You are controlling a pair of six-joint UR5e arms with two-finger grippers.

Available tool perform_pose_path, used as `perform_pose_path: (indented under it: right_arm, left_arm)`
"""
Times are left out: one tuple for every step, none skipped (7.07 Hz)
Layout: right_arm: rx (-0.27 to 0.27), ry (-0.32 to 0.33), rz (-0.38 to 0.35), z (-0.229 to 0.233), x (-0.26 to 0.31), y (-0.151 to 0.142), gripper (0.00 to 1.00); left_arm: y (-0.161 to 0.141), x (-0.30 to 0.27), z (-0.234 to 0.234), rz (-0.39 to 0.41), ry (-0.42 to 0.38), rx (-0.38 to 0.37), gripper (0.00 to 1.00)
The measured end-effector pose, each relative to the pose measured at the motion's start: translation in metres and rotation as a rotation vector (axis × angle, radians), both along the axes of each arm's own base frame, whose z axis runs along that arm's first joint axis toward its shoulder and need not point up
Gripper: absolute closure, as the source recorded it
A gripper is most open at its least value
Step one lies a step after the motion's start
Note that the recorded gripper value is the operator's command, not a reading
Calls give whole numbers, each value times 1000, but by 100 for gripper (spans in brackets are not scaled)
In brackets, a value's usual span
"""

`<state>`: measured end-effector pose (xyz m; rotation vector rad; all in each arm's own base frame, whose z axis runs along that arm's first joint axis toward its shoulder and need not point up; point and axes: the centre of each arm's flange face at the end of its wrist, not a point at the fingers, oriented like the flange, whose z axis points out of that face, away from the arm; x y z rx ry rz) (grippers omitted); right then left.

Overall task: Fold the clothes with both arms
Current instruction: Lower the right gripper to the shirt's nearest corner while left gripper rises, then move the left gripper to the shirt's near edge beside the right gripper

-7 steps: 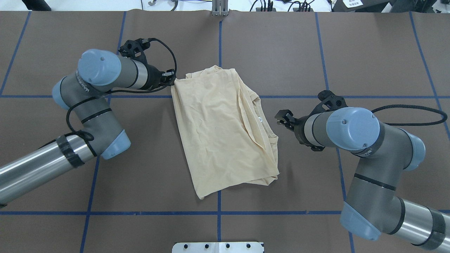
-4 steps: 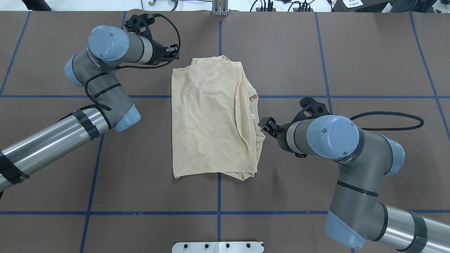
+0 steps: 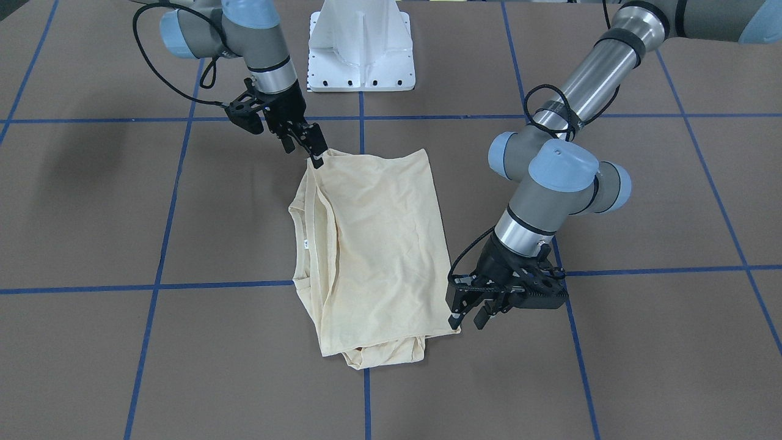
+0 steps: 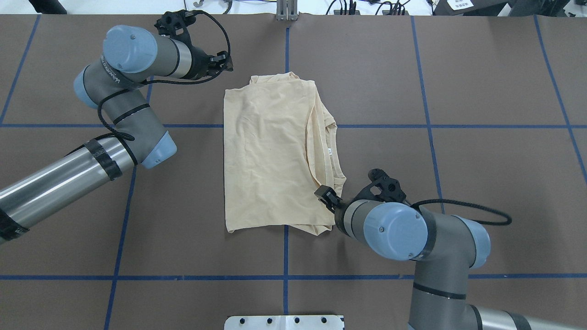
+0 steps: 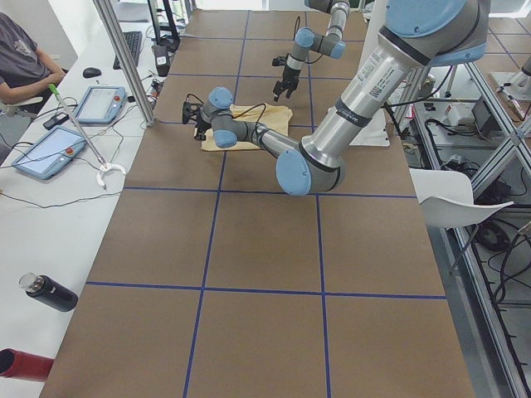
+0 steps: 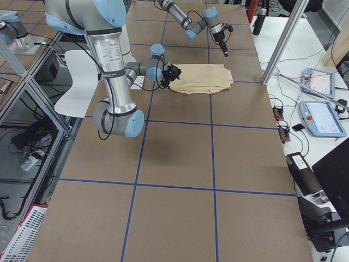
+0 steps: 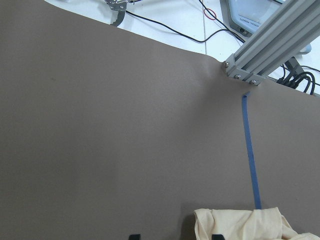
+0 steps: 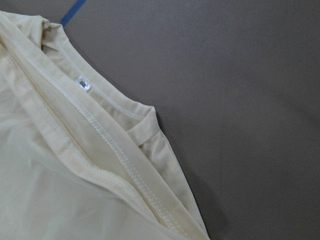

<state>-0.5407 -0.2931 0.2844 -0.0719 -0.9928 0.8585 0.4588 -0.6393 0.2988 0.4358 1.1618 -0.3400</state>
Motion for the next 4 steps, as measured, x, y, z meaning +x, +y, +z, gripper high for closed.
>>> perform_pose_path:
  right_arm:
    - [-38, -5, 28, 4, -13, 10, 5]
    - [-65, -8, 49, 6, -25, 12, 8]
    - [-76, -7, 62, 5, -33, 9, 31]
    - [-80, -4, 68, 5, -37, 7, 92]
  left_arm:
    - [1, -1, 1, 1, 2, -1, 43]
    - [2, -2, 1, 1, 3, -2, 42]
    - [2, -2, 2, 0, 4, -3, 42]
    - [2, -2, 3, 1, 3, -5, 42]
